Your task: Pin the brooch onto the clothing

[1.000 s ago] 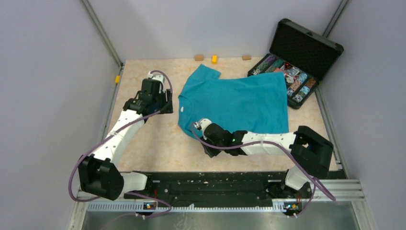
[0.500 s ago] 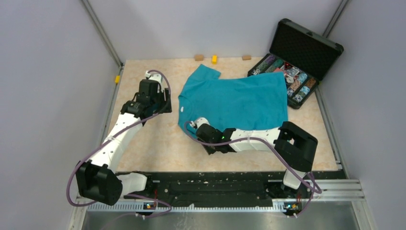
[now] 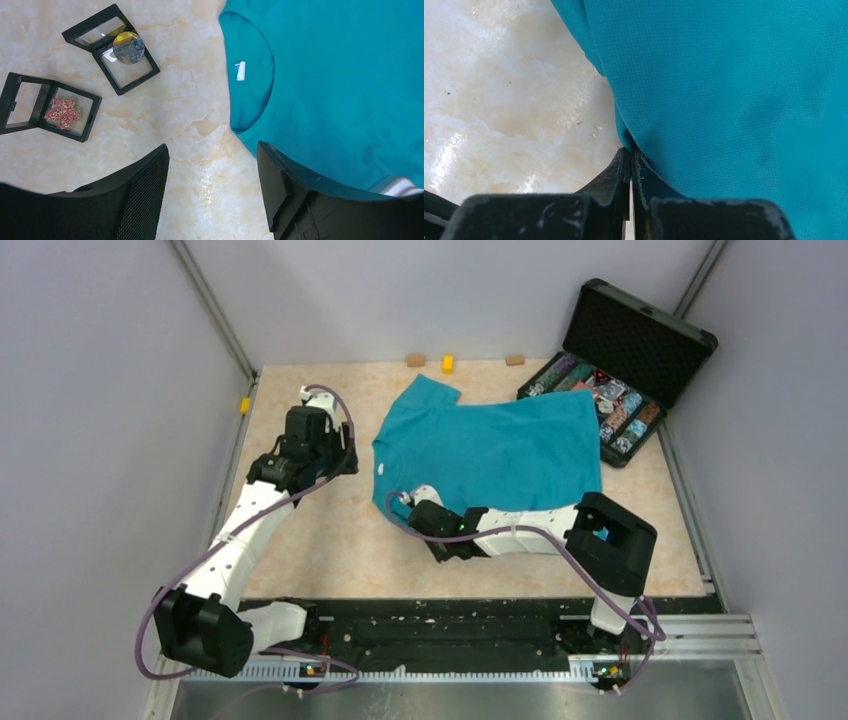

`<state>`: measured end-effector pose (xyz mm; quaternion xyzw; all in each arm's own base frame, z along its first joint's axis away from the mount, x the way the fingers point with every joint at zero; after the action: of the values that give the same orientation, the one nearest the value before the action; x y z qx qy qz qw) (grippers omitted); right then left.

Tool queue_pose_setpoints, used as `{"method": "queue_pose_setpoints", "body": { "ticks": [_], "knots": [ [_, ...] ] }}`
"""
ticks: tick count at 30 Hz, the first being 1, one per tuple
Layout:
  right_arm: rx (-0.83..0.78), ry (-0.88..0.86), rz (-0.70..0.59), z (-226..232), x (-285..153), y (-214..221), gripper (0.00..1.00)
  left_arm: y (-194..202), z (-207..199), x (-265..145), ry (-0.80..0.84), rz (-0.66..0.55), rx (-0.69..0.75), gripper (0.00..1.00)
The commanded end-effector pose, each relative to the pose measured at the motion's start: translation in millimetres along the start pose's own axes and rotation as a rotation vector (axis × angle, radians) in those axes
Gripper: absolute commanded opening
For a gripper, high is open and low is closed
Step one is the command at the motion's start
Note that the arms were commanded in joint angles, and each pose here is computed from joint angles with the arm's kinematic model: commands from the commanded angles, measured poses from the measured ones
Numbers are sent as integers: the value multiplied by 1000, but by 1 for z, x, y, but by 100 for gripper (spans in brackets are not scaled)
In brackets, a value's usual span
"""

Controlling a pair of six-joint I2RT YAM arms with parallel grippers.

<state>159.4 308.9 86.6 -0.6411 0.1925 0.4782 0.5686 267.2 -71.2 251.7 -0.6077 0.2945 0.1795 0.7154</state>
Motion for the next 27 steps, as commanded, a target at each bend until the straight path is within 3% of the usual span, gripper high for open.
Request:
{"method": "queue_pose_setpoints", "body": {
  "ticks": [1,4,8,15,19,20,24,27],
  "knots": [
    [6,-71,28,12,-9,0,0,-8,3,-9,-13,-70,-8,69],
    [7,-240,22,26,-40,-9,0,-8,2,-11,-4,-80,-11,69],
    [-58,-509,116,49,-81,-4,0,-10,2,-16,7,-100,-18,69],
    [-170,-658,226,84,-98,28,0,-9,-4,-19,59,-117,-35,69],
    [-211,-689,256,102,-98,36,0,-3,-16,-22,173,-109,-67,68],
    [-215,-698,247,105,-98,35,3,1,-19,-22,197,-103,-81,68],
    [-194,-734,176,113,-108,23,37,18,-29,-19,256,-84,-173,69],
    [-173,-703,98,110,-115,11,52,33,-36,-11,294,-71,-257,69]
  ]
}}
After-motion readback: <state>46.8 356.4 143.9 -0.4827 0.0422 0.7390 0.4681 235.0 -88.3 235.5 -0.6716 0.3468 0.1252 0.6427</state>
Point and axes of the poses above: each gripper's point midway between its finger pads, its own x axis out along the fingers, its own z axis along the line the jaws close on, y = z × x, the point moved 8 cm from there along -x, back along the fingers, and after that the axes turned 15 degrees about x, right-handed, at the moved point
